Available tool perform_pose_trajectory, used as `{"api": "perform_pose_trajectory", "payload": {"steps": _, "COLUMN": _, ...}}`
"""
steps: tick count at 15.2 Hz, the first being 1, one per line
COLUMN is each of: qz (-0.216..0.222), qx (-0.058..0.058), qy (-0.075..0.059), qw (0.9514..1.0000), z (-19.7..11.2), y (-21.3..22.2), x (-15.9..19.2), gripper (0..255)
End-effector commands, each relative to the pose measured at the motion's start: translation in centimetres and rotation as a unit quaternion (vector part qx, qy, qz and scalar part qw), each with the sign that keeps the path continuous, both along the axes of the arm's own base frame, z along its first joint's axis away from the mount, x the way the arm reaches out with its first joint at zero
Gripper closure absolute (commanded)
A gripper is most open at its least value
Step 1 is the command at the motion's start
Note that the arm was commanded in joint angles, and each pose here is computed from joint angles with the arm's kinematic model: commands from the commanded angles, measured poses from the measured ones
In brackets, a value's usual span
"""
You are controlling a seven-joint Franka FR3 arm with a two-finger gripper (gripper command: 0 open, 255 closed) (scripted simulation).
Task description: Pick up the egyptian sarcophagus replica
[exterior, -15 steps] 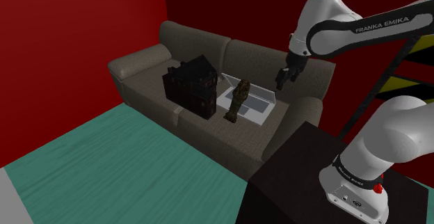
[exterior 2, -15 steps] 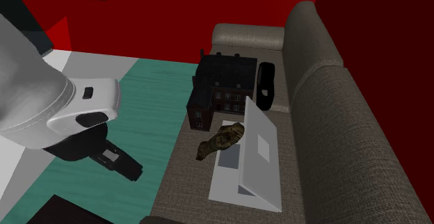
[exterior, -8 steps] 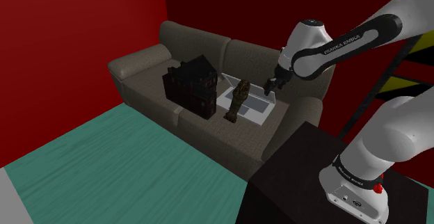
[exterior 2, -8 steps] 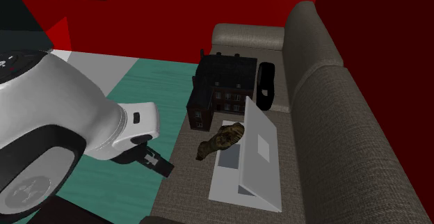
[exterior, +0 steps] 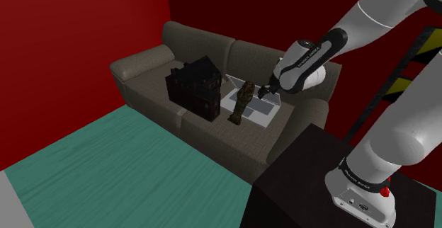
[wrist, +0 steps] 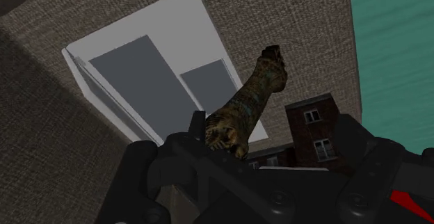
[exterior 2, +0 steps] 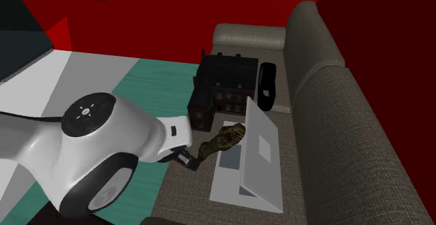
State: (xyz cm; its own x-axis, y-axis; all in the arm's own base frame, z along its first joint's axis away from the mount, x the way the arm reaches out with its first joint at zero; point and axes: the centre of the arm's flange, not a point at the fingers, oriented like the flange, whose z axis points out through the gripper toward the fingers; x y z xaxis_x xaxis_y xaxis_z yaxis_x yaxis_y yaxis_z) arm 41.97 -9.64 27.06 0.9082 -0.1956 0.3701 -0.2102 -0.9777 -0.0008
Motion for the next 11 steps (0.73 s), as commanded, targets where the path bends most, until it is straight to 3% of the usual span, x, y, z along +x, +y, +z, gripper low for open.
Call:
{"api": "perform_pose_trajectory", "payload": {"steps": 1, "qz": -0.013, "qx": 0.000, "qy": -0.020, "qw": 0.9997, "z": -2.1, "y": -1.1, "x": 1.5, "gripper": 0}}
{"api": "perform_pose_trajectory", "payload": {"steps": 11, "qz": -0.049, "qx": 0.011, "qy": -0.112, "qw": 0.9924, "z": -10.5, "y": -5.1, "x": 9.4, "gripper": 0}}
